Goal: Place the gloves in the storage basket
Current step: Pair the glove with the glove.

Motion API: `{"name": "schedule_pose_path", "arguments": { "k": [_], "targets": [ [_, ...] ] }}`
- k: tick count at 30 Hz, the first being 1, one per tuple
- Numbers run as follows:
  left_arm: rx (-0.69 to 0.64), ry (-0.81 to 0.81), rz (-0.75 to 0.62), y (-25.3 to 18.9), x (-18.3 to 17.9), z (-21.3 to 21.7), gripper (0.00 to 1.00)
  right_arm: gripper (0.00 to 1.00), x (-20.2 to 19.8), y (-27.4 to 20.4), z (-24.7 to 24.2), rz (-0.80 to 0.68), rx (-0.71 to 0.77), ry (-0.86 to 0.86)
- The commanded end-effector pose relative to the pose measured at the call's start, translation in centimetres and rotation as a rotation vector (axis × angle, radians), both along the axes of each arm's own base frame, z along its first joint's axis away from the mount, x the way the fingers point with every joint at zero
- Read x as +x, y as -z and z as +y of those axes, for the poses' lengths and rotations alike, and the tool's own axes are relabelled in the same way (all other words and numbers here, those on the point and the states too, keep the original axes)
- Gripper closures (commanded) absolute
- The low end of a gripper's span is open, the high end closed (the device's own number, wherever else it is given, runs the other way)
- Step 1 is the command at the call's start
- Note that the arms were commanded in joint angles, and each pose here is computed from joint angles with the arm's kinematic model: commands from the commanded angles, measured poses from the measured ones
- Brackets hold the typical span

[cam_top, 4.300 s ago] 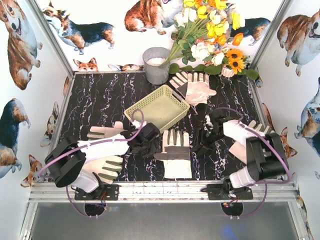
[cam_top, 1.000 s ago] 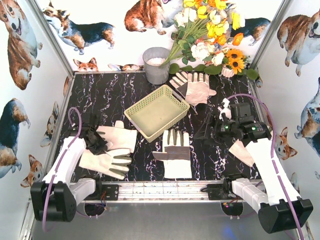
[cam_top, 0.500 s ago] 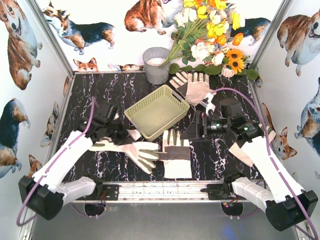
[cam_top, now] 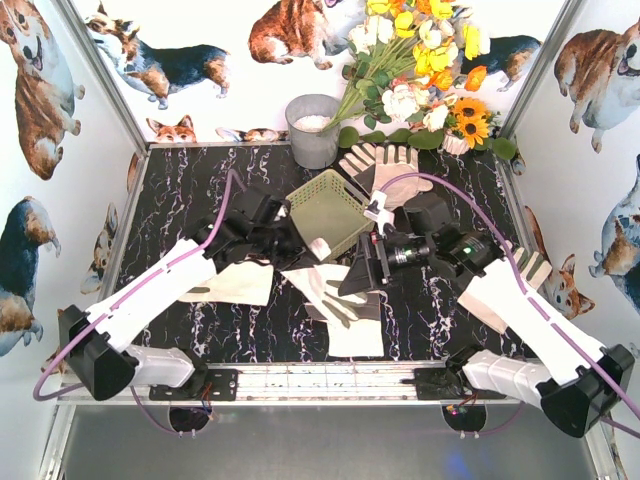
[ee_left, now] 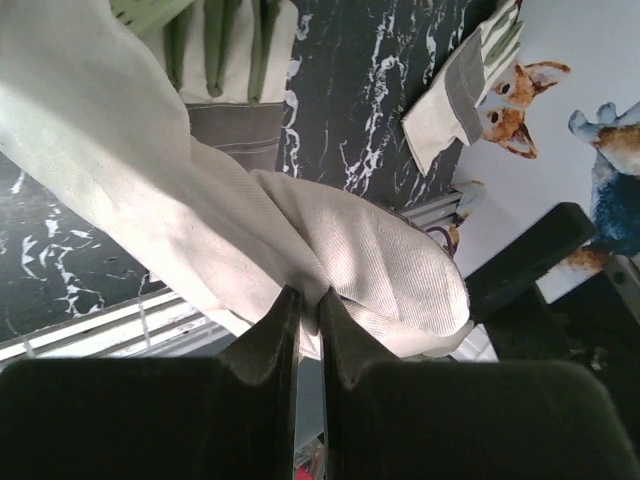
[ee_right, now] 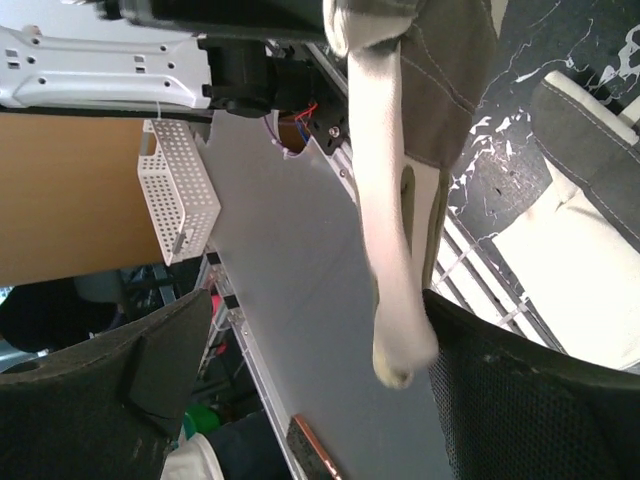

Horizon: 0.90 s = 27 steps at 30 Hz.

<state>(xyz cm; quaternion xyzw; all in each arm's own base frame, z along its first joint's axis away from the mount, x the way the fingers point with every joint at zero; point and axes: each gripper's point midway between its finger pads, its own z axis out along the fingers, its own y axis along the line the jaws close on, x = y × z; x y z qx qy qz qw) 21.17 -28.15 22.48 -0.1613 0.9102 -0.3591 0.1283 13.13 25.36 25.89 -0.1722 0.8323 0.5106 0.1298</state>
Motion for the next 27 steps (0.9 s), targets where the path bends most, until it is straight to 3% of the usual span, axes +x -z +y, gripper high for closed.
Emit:
{"name": "schedule_pose_path", "arguments": {
  "k": [1, 3, 8, 9, 13, 17, 21, 27],
  "targets": [
    [-0.066, 0.015, -0.063, -2.5, 0.6, -2.3, 1.0, 0.18, 0.8, -1.1, 0.9, -0.064, 0.008, -0.005],
    [-0.065, 0.015, -0.065, -2.5, 0.5, -2.6, 1.0, 0.28, 0.9, -1.0, 1.1, -0.054, 0.003, -0.007],
    [-0.075, -0.017, -0.095, -2.9, 0.6, -2.4, 1.0, 0.99, 1.6, -1.3, 0.8, -0.072, -0.012, 0.058],
    [-0.072, -0.028, -0.109, -3.0, 0.7, -2.1, 0.97, 1.0, 1.7, -1.3, 0.6, -0.08, -0.024, 0.078],
    [-0.064, -0.069, -0.21, -4.6, 1.1, -0.5, 0.58, 1.0, 2.0, -1.7, 0.0, -0.102, -0.041, 0.117],
    [-0.053, -0.066, -0.344, -6.8, 1.3, 1.1, 0.34, 1.0, 1.0, -3.4, 0.0, -0.163, -0.01, 0.032],
    [-0.036, 0.048, -0.459, -8.2, 0.7, 1.5, 0.18, 1.0, -0.8, -4.1, -0.3, -0.188, -0.005, -0.107],
    [-0.026, 0.335, -0.55, -8.5, -1.1, 0.0, 0.07, 1.0, -3.2, -5.2, -1.0, -0.256, 0.046, -0.258]
  ]
}}
